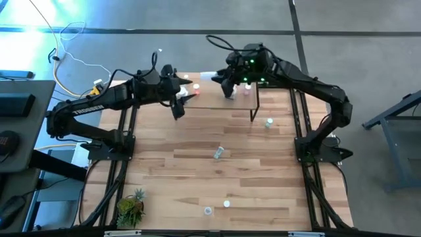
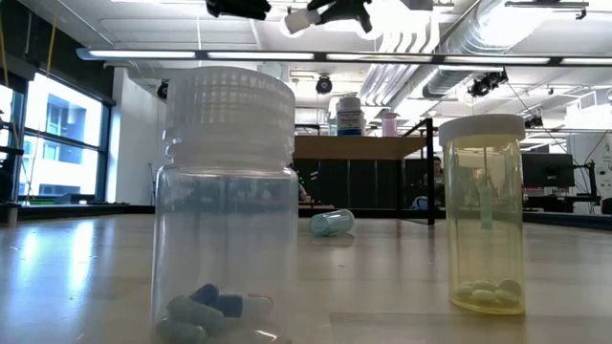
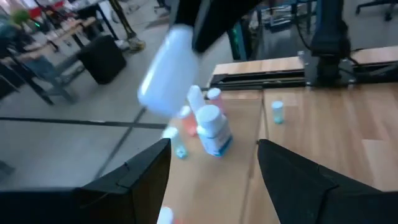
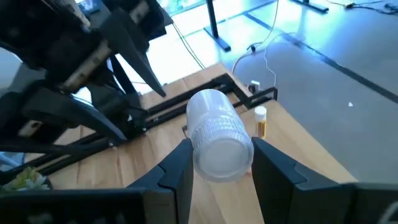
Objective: Pick and place medicine bottles onto shelf by color
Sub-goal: Put the right transparent pill bottle on the shelf
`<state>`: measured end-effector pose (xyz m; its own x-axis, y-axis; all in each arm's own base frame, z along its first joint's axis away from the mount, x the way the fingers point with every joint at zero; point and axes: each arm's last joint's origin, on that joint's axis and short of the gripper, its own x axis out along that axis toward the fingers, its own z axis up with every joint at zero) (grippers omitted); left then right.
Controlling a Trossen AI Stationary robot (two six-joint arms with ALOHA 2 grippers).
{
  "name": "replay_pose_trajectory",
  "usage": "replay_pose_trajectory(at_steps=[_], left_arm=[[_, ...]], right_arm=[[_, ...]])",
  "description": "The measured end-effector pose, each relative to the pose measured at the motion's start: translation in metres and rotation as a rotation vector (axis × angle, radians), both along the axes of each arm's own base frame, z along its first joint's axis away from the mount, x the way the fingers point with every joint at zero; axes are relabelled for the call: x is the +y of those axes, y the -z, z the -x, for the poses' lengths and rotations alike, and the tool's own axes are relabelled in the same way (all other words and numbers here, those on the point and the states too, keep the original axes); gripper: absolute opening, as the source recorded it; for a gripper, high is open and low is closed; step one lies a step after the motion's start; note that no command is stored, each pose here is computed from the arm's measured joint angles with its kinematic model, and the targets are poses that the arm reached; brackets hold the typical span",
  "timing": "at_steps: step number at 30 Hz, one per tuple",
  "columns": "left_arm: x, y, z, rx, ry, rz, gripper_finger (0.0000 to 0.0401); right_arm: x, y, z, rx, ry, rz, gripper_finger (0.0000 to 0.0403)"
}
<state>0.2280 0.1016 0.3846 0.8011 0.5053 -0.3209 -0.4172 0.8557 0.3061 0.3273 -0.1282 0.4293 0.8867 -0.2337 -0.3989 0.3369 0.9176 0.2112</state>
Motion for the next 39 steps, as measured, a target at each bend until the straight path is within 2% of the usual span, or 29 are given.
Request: replay_pose_trajectory(at_steps=[5,12,29,39], left_arm=[[0.008,0.001,-0.002,0.006,-0.035,-0.036,0.0232],[0.019,0.009,-0.007,0.026,-0.034,0.005,0.0232],[0.03,0.036,-0.031,0.093,-0.014,0.106,0.0231],[0.031,0.041,-0.034,0.112,-0.016,0.118,0.0187]], right_arm=[[-0.008,0.016,-0.014,0.039,-0.012,0.001,0.0115],[-0.011,0.034,-0.027,0.092,-0.079,-0.052,0.0115],[-0.009,0.039,-0.03,0.094,-0.163,-0.114,0.0115],[-0.008,0.04,-0.03,0.102,-0.155,-0.136,0.0115]])
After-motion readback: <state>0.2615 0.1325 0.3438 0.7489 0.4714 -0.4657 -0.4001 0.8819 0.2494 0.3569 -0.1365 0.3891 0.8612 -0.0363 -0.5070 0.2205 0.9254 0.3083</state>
